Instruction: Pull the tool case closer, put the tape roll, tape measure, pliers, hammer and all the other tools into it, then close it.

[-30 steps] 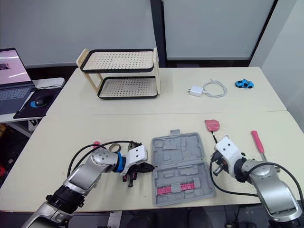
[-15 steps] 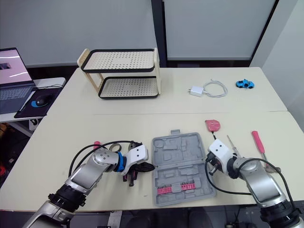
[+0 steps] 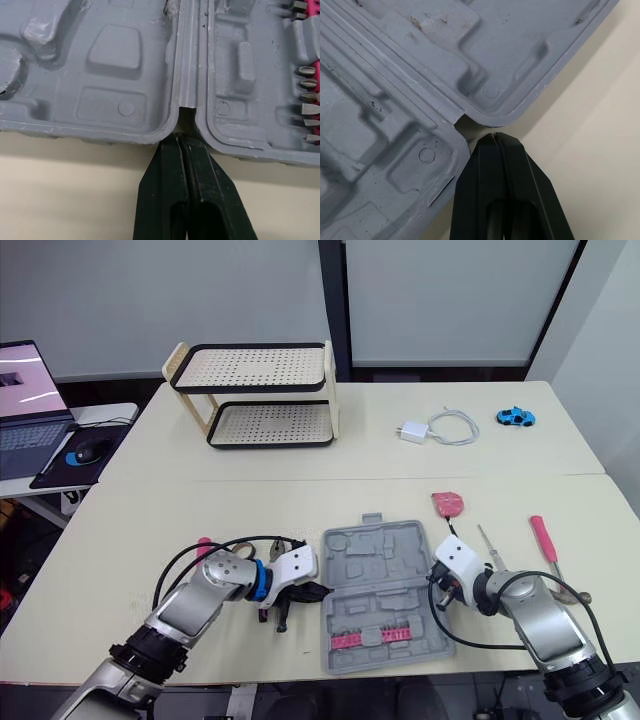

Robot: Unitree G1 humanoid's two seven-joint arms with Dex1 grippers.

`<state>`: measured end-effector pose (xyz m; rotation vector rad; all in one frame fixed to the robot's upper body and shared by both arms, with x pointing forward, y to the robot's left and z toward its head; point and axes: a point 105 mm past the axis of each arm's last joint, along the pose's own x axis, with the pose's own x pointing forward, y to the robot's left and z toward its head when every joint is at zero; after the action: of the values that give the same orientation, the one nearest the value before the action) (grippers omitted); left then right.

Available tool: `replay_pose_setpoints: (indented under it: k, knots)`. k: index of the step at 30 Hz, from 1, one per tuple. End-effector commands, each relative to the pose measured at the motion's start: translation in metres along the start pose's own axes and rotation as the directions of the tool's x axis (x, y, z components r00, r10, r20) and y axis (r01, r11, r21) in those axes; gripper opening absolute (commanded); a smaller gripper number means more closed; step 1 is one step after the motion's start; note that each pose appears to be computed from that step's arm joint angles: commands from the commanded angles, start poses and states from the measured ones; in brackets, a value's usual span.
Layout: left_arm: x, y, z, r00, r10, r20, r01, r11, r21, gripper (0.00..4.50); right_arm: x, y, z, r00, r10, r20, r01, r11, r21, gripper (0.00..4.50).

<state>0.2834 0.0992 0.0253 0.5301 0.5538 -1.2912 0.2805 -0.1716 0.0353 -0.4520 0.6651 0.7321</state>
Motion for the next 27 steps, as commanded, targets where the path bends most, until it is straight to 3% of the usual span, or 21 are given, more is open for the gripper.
replay_pose_setpoints:
  k: [1, 27]
  knots:
    - [0.003, -0.001, 0.013, 0.999, -0.009, 0.031, 0.007, 0.999, 0.045, 0.05, -0.004, 0.011, 0.009, 0.998, 0.054, 0.031, -0.053, 0.998, -0.027, 0.0]
    - [0.0, -0.011, 0.006, 0.999, -0.038, 0.018, 0.037, 0.999, 0.04, 0.05, -0.005, 0.032, 0.001, 0.996, 0.091, 0.011, -0.091, 0.996, 0.005, 0.0]
